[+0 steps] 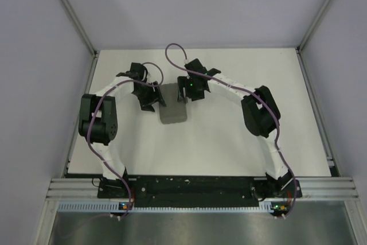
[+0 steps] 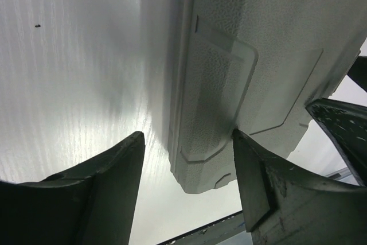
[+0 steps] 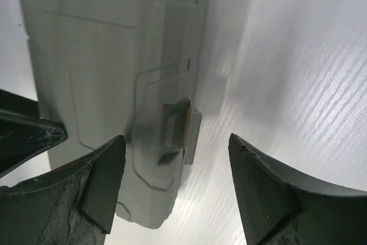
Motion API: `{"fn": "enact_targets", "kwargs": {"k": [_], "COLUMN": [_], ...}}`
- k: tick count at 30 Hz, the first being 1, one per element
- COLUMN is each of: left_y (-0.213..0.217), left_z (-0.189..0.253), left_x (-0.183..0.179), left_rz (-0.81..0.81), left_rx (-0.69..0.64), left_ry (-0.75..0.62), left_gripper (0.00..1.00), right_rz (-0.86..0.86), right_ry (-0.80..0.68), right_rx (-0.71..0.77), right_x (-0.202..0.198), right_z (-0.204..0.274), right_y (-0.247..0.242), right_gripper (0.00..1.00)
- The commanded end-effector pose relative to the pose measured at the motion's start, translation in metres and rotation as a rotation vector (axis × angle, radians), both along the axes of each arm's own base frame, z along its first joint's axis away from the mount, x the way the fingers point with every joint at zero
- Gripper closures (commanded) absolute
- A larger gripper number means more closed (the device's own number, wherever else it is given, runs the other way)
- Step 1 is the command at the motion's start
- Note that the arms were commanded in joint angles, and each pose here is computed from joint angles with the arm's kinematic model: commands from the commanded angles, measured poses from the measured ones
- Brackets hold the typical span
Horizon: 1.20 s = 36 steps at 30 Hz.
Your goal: Pack the tool kit
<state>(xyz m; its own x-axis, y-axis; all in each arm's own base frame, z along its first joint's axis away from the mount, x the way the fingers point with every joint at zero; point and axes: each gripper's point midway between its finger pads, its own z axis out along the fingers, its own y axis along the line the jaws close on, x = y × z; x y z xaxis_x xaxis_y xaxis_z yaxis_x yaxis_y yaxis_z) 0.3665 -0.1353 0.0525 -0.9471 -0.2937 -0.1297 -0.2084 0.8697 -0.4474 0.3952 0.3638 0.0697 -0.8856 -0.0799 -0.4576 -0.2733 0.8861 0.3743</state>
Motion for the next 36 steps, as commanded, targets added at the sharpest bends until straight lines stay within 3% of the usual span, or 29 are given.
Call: {"fn": "enact_targets", "kwargs": {"k": [1, 4, 9, 17, 26, 32, 36], "left_y": [0.019, 0.022, 0.012, 0.002, -0.008, -0.015, -0.015], "left_z": [-0.031, -0.030, -0.025, -0.027, -0.025, -0.025, -0.019], "left_x": [-0.022, -0.020, -0.015, -0.014, -0.013, -0.015, -0.009], "left_rz": [0.012, 0.014, -0.004, -0.030, -0.052, -0.068, -0.064], "left_rx": [0.167, 0.184, 0.134, 0.083, 0.048, 0.028, 0.030], "left_ry": [0.102, 0.092, 0.074, 0.087, 0.082, 0.083, 0.065], "left_gripper": [0.35, 0.36, 0.40, 0.45, 0.48, 0.49, 0.48], "right_rz": [-0.007, -0.009, -0.003, 0.003, -0.002, 0.006, -0.028], "right_ry": [-0.041, -0.019, 0.038, 0.081, 0.141, 0.151, 0.092], "right_rx": [-0.004, -0.021, -0.040, -0.064, -0.134, -0.147, -0.129], "right_x": [0.010, 0.008, -0.005, -0.020, -0.033, -0.038, -0.022], "right_z": [0.008, -0.004, -0.024, -0.041, -0.062, -0.066, -0.040], "right_y": [0.007, 0.006, 0.003, 0.005, -0.001, 0.002, 0.005], "right_gripper": [0.29, 0.31, 0.48, 0.66, 0.98, 1.00, 1.00]}}
